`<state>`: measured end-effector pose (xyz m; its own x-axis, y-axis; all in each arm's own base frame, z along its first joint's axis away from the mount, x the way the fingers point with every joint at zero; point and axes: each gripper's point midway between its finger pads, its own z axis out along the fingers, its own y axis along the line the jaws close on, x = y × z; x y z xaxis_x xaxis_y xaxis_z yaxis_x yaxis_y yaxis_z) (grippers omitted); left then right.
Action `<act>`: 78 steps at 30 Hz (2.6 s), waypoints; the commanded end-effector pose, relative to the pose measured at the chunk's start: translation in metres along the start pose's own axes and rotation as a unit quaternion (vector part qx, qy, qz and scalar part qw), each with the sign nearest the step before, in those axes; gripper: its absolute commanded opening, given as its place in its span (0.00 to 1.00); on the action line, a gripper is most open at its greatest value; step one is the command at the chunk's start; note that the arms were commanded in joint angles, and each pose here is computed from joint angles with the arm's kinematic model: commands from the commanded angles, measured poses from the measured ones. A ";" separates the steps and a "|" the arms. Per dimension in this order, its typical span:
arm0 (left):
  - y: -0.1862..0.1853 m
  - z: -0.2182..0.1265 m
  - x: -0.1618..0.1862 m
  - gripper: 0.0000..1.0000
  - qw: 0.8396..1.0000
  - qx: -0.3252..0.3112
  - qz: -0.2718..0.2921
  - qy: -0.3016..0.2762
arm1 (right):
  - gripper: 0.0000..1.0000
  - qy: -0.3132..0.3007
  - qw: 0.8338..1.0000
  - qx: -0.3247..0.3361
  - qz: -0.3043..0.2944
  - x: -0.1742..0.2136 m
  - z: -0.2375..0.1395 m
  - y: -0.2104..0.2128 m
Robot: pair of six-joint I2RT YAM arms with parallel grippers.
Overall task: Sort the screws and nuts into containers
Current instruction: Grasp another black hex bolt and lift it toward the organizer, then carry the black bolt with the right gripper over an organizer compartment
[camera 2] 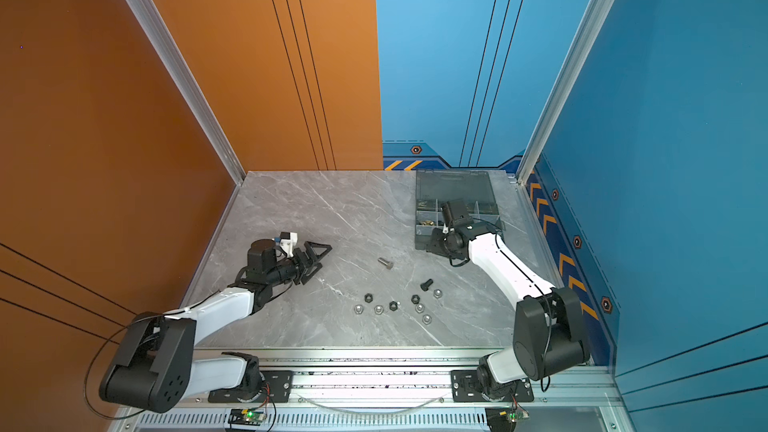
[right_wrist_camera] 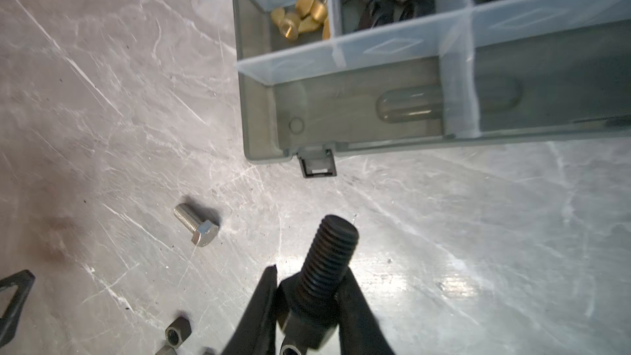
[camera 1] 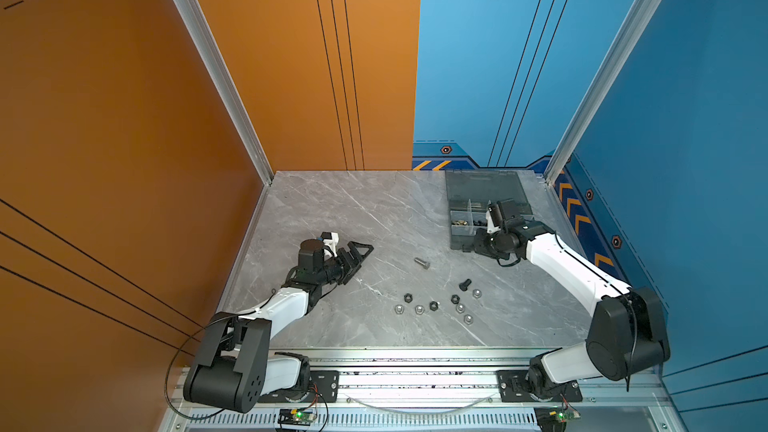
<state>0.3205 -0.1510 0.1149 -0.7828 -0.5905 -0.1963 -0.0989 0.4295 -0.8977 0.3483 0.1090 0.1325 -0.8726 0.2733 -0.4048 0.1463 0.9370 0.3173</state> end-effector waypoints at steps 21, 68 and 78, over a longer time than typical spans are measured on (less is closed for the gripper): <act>-0.003 -0.001 -0.002 0.98 1.000 0.007 0.003 0.000 | 0.01 -0.049 0.997 0.015 0.065 -0.055 -0.034 -0.060; -0.008 0.002 -0.011 0.98 1.000 0.008 0.001 -0.007 | 0.02 -0.011 0.990 0.082 0.111 -0.150 0.074 -0.118; -0.008 0.007 -0.014 0.98 1.000 0.007 0.002 -0.003 | 0.05 -0.001 0.990 0.083 0.111 -0.146 0.082 -0.119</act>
<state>0.3286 -0.1520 0.1127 -0.7840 -0.5926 -0.1846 -0.1132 0.4289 -0.8962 0.4934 -0.0249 0.0819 -0.7993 0.4976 -0.3369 0.4231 0.8641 0.2726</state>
